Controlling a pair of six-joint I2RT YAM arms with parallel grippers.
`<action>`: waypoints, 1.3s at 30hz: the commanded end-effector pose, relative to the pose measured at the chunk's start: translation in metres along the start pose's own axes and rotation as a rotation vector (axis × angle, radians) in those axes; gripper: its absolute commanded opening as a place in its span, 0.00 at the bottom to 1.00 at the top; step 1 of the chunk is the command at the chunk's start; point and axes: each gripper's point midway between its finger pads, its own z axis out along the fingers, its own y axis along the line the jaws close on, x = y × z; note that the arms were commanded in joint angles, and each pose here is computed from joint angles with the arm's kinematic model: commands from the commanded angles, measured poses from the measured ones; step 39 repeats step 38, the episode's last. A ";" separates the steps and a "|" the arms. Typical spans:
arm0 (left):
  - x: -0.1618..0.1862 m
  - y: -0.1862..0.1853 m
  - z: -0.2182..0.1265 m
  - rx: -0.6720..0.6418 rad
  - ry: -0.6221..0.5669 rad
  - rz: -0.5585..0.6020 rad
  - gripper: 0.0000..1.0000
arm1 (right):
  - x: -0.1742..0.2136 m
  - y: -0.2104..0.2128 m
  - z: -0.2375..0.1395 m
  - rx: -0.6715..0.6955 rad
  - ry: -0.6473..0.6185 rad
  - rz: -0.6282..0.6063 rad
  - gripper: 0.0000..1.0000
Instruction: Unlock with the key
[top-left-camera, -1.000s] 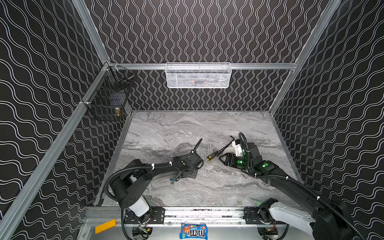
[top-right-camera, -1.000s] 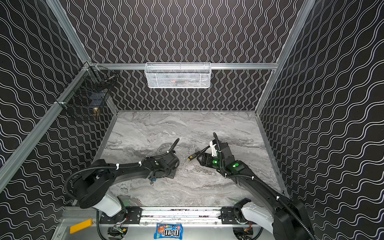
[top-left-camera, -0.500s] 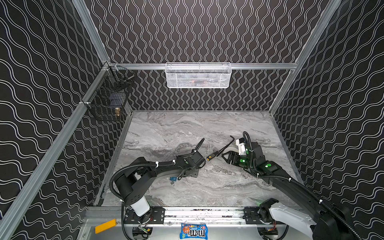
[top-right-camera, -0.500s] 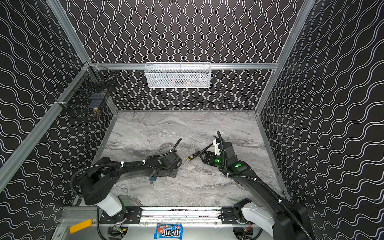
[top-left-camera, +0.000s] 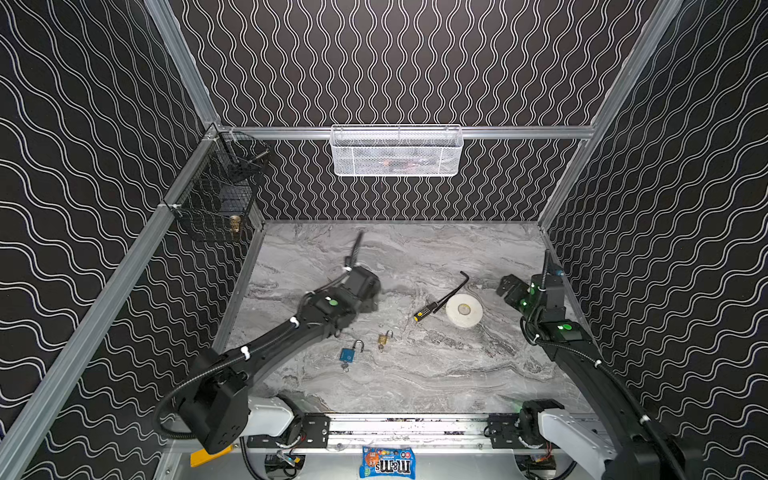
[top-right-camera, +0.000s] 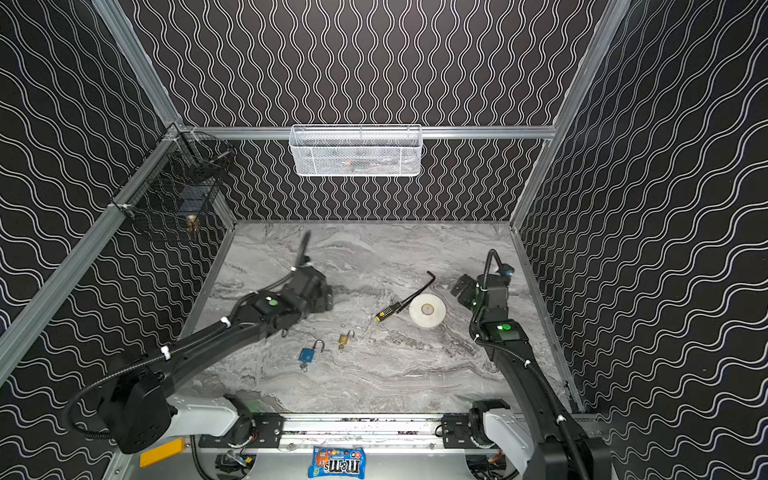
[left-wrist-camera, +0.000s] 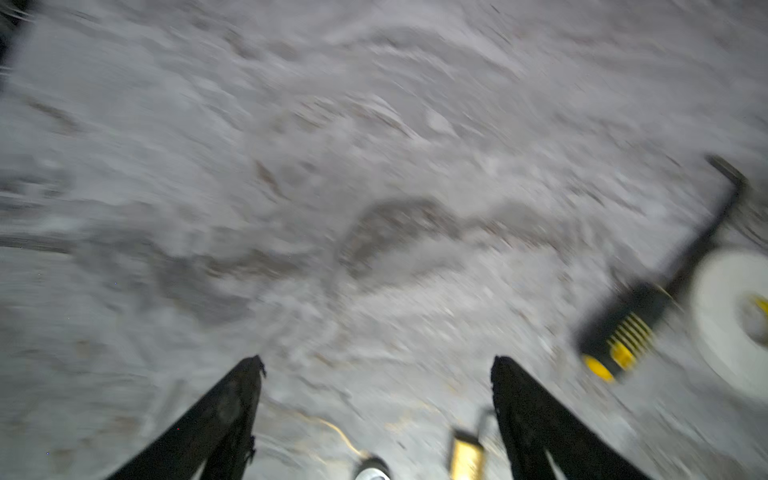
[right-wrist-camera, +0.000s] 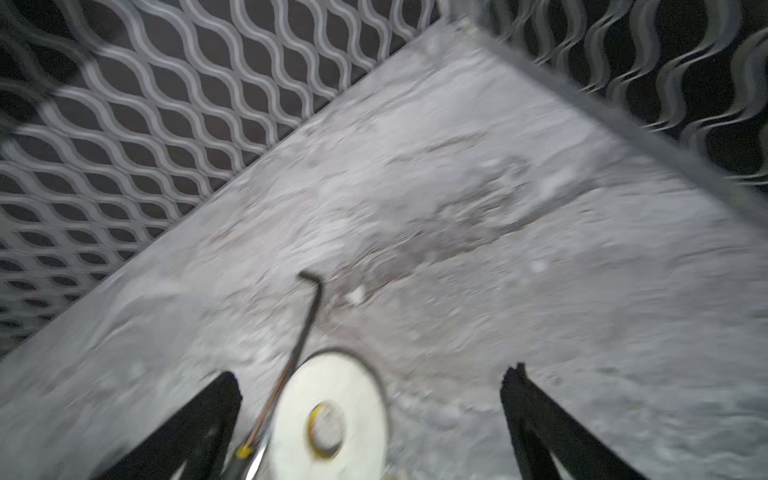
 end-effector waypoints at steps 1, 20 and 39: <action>-0.020 0.082 0.015 -0.294 -0.109 0.011 0.89 | -0.033 -0.047 0.014 0.202 -0.237 -0.012 0.99; 0.017 0.108 0.107 -0.072 -0.431 0.151 0.99 | 0.013 0.003 0.067 -0.207 -0.299 -0.360 0.99; 0.013 0.110 0.110 -0.077 -0.419 0.150 0.99 | 0.016 0.012 0.063 -0.239 -0.334 -0.397 0.99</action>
